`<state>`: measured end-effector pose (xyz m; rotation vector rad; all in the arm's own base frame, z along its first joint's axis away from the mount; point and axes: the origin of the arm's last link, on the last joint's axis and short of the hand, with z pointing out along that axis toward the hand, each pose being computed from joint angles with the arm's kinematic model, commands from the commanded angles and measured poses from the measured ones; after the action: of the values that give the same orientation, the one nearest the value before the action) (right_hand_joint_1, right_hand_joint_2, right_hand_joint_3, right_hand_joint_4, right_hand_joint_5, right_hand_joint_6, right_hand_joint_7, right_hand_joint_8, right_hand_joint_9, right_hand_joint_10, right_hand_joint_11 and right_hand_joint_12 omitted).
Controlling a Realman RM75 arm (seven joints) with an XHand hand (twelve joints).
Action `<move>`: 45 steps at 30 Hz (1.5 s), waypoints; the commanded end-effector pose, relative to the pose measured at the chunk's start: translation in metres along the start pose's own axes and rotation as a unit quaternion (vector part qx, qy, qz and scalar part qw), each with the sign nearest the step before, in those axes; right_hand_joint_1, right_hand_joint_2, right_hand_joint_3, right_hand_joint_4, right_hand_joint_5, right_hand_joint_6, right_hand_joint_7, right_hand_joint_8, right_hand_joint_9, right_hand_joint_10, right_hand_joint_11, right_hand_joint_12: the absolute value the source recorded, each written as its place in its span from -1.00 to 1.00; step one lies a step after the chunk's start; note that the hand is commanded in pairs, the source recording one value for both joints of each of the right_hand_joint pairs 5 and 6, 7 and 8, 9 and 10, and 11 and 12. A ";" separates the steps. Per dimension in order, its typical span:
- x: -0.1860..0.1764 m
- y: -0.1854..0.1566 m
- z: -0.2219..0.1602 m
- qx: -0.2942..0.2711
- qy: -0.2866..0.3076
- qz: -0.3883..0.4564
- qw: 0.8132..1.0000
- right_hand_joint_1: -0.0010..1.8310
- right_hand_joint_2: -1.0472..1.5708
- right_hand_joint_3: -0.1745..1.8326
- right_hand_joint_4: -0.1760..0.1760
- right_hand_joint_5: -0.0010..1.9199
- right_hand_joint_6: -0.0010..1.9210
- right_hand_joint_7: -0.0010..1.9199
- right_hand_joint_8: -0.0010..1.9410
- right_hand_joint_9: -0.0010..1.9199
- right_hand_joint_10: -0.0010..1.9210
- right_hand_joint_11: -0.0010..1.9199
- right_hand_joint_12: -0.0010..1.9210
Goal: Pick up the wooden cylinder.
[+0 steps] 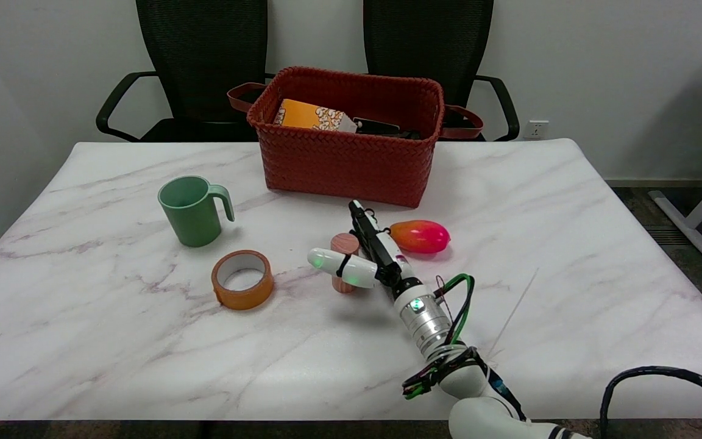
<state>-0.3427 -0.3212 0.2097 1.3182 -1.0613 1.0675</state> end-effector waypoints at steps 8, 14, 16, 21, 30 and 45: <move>-0.012 0.005 0.002 0.003 -0.014 0.011 1.000 -0.16 0.32 -0.94 0.00 -1.00 -1.00 -1.00 -1.00 -1.00 -1.00 -0.87 -0.87; -0.012 0.003 0.003 0.005 -0.014 0.011 1.000 -0.12 0.29 -1.00 0.00 -1.00 -1.00 -1.00 -1.00 -1.00 -1.00 -0.87 -0.87; -0.013 0.003 0.003 0.006 -0.014 0.011 1.000 -0.05 0.26 -1.00 0.00 -1.00 -1.00 -1.00 -1.00 -1.00 -1.00 -0.87 -0.87; -0.013 0.002 0.004 0.008 -0.018 0.006 1.000 0.00 0.25 -1.00 0.00 -1.00 -1.00 -1.00 -1.00 -1.00 -1.00 -0.87 -0.87; -0.012 0.001 0.007 0.008 -0.018 0.005 1.000 0.00 0.24 -1.00 0.00 -1.00 -1.00 -1.00 -1.00 -1.00 -1.00 -0.86 -0.86; -0.014 0.007 0.011 -0.003 -0.025 0.013 1.000 0.00 0.26 -1.00 0.00 -1.00 -1.00 -0.96 -0.96 -0.83 -0.83 -0.72 -0.72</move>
<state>-0.3474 -0.3283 0.1983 1.3471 -1.0912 1.0609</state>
